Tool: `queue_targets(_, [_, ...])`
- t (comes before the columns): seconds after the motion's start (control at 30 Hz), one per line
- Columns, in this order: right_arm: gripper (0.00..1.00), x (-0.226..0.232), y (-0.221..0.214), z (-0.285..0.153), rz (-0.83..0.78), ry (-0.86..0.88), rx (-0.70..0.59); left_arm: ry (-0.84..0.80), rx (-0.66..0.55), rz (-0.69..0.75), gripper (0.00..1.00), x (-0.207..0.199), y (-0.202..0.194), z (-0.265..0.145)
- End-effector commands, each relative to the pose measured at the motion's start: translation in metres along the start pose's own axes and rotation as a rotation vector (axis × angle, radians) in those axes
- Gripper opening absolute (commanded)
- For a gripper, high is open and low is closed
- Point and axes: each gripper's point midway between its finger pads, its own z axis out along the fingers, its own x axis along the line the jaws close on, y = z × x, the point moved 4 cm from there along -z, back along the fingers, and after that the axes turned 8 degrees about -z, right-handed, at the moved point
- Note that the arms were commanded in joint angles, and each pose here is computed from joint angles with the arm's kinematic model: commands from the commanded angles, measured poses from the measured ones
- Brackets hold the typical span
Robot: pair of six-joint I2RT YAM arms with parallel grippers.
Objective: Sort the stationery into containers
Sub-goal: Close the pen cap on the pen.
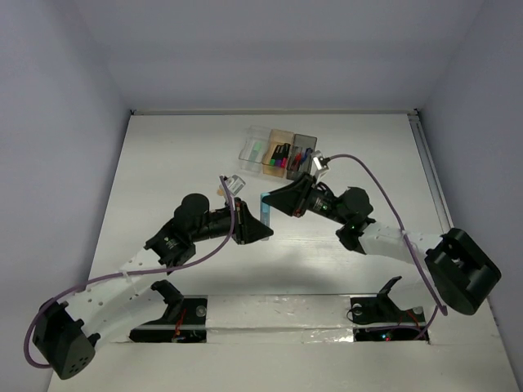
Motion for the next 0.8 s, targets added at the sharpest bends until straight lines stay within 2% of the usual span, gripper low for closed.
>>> queue_targets(0.0, [0.0, -0.004, -0.123, -0.041, 0.218, 0.01, 0.466, -0.339, -0.558, 0.353, 0.0, -0.134, 0.127, -0.051])
queue_targets(0.2, [0.0, -0.009, -0.135, -0.053, 0.243, -0.04, 0.503, -0.321, -0.565, 0.375, 0.0, -0.14, 0.135, -0.057])
queue_targets(0.77, [0.0, 0.0, -0.174, -0.068, 0.306, -0.058, 0.631, -0.284, -0.579, 0.36, 0.0, -0.119, 0.157, -0.062])
